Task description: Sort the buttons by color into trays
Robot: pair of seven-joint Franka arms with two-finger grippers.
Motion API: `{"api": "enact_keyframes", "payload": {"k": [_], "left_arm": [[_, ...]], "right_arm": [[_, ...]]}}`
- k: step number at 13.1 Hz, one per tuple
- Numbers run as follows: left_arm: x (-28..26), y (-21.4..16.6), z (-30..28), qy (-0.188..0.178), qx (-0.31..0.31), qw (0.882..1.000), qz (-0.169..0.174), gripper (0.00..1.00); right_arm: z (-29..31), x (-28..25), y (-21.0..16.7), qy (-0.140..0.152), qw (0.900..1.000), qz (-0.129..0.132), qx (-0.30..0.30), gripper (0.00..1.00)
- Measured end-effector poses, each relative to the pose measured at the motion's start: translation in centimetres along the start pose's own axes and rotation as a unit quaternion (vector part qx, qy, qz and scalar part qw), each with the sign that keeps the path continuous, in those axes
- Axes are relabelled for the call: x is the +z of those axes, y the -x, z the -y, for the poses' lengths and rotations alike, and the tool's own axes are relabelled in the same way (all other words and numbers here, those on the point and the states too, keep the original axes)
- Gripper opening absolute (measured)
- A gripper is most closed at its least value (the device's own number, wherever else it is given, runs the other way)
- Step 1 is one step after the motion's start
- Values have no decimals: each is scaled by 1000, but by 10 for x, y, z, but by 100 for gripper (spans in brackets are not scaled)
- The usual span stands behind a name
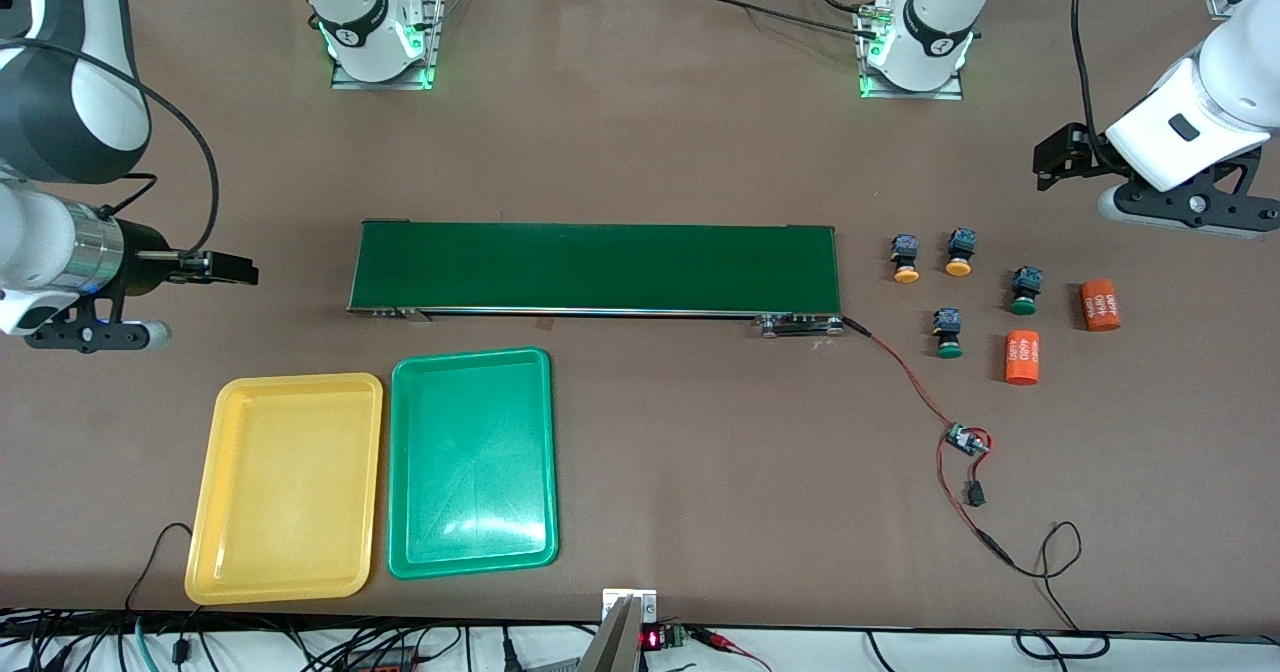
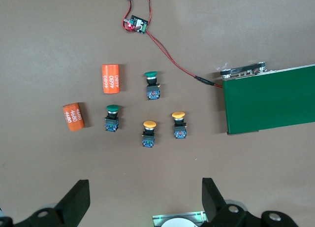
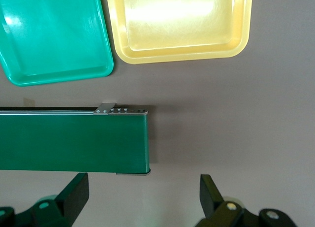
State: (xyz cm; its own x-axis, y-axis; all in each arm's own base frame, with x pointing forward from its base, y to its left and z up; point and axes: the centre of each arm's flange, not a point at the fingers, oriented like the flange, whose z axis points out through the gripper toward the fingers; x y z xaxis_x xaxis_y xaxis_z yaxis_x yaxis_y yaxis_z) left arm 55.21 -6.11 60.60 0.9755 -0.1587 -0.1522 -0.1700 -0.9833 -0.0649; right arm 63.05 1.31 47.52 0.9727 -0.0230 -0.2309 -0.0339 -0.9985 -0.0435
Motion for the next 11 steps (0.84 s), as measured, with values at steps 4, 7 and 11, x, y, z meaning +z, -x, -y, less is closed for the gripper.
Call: {"api": "enact_keyframes", "payload": {"k": [4, 7, 11], "left_arm": [[1, 2, 0, 0, -1, 1000, 8, 100], [2, 2, 2, 1, -2, 1000, 9, 100], [2, 3, 2, 1, -2, 1000, 10, 100]], "right_arm": [[-5, 22, 16, 0, 1000, -13, 4, 100], [-6, 30, 33, -1, 1000, -15, 5, 100], [-6, 41, 44, -1, 1000, -14, 5, 100]]}}
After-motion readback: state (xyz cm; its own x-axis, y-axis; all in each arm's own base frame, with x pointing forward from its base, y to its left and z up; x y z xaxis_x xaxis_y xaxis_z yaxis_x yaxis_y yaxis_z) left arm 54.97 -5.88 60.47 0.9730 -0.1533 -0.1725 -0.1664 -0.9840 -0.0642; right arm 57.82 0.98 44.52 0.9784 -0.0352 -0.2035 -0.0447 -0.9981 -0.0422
